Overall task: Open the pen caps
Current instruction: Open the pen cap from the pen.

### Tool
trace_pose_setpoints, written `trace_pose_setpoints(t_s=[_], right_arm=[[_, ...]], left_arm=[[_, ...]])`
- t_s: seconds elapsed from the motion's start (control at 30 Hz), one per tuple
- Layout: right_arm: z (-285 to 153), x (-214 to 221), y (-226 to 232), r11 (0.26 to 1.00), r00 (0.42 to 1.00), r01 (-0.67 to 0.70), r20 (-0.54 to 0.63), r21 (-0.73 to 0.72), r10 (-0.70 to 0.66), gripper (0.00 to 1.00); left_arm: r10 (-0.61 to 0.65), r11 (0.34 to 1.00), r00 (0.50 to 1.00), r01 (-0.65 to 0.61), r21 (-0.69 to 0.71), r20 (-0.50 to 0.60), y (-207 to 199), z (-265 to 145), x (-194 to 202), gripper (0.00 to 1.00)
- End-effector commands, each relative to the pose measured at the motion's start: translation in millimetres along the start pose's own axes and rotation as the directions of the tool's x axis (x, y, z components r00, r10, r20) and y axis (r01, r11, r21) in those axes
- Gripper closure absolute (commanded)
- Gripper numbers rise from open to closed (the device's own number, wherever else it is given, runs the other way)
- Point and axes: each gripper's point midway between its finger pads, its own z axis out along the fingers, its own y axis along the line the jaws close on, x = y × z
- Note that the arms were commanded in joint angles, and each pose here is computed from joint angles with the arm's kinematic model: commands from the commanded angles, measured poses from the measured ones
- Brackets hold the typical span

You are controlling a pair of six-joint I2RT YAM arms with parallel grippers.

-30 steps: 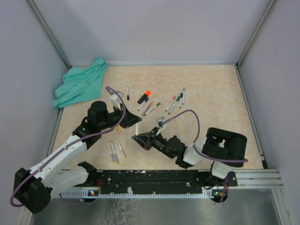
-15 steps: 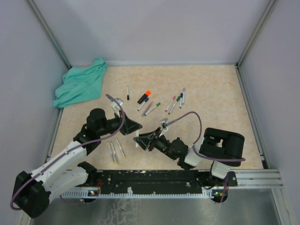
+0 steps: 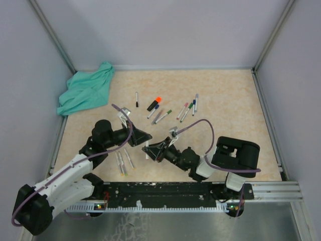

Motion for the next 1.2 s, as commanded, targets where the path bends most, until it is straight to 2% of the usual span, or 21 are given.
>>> trace_pose_setpoints(t_s=[0.0,0.13,0.23,0.33,0.5,0.8,1.17], right_arm=[[10,-11,6,1.000,0.999,0.012,0.040,-0.019,-0.011,0.75],[11,-10,6,1.000,0.999,0.008,0.035,-0.018,-0.008,0.81],[12,-9,6,1.000,1.000,0.007,0.029,-0.020,-0.006,0.90],[13,-7,6,1.000,1.000,0.003,0.017,-0.024,-0.003,1.00],[17,-3,8,0.999,1.000,-0.009,0.001,-0.037,0.009,1.00],[25,10,7,0.999,0.999,-0.026,-0.047,-0.044,0.024,1.00],[37,27,-1,0.999,0.992,-0.044,-0.119,-0.007,0.043,1.00]], left_arm=[[0.018,0.999,0.999,-0.020,0.041,0.035,-8,-1,-8,1.00],[0.028,0.999,0.998,-0.029,0.021,0.052,-5,0,-11,1.00],[0.032,0.999,0.997,-0.031,-0.012,0.076,0,0,-16,1.00],[0.030,0.994,0.993,-0.018,-0.104,0.115,12,0,-30,1.00],[0.048,0.971,0.982,-0.004,-0.238,0.180,35,-2,-62,1.00],[0.025,0.956,0.952,0.067,-0.286,0.306,69,-25,-137,1.00],[0.073,0.920,0.936,0.070,-0.386,0.344,86,-45,-156,1.00]])
